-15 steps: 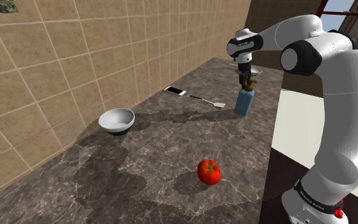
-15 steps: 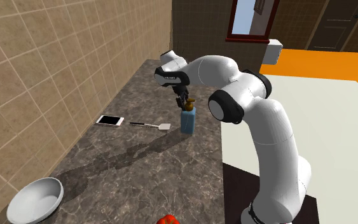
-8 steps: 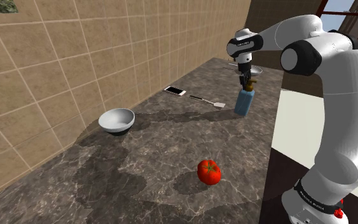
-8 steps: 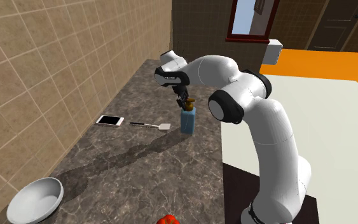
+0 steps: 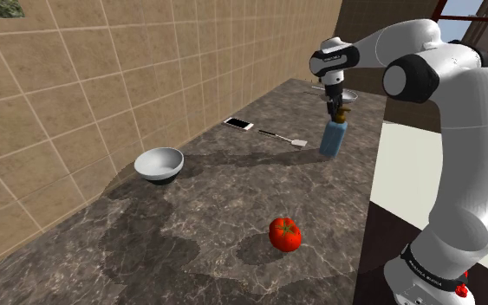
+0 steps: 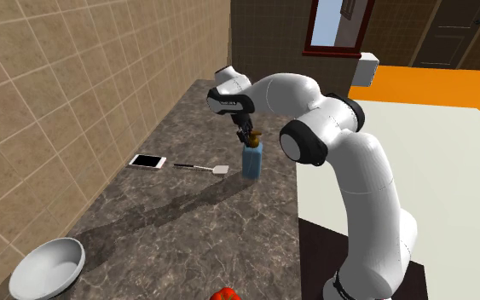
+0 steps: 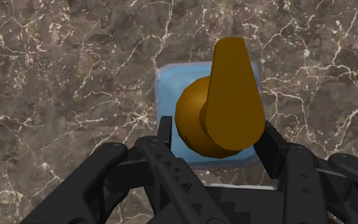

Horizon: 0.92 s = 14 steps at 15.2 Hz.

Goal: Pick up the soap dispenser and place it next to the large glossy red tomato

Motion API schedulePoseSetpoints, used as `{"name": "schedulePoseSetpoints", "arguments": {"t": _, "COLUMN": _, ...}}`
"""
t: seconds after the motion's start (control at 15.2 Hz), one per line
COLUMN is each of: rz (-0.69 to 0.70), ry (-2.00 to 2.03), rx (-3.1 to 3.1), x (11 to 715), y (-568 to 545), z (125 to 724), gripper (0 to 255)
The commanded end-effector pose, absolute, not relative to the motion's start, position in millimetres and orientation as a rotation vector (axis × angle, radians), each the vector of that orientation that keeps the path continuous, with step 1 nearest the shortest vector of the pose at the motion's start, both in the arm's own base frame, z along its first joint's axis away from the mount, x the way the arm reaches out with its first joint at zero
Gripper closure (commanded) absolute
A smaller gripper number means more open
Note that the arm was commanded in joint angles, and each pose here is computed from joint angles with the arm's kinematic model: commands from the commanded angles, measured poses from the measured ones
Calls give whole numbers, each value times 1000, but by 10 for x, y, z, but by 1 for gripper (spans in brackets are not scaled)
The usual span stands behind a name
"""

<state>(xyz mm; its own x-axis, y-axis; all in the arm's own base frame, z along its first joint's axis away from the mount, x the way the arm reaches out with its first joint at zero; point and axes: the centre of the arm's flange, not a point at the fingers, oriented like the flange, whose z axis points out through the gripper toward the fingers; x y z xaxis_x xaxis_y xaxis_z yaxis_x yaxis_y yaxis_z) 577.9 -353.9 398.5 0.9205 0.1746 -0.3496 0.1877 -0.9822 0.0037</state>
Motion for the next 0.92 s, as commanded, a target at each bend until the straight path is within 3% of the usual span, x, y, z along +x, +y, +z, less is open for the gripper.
{"name": "schedulePoseSetpoints", "arguments": {"t": 0.0, "rz": -548, "ry": 287, "rx": 3042, "x": 5780, "y": -3539, "z": 4079, "gripper": 255}}
{"name": "schedulePoseSetpoints", "arguments": {"t": 0.86, "rz": -548, "ry": 287, "rx": 3042, "x": 5781, "y": -3540, "z": 4765, "gripper": 255}}
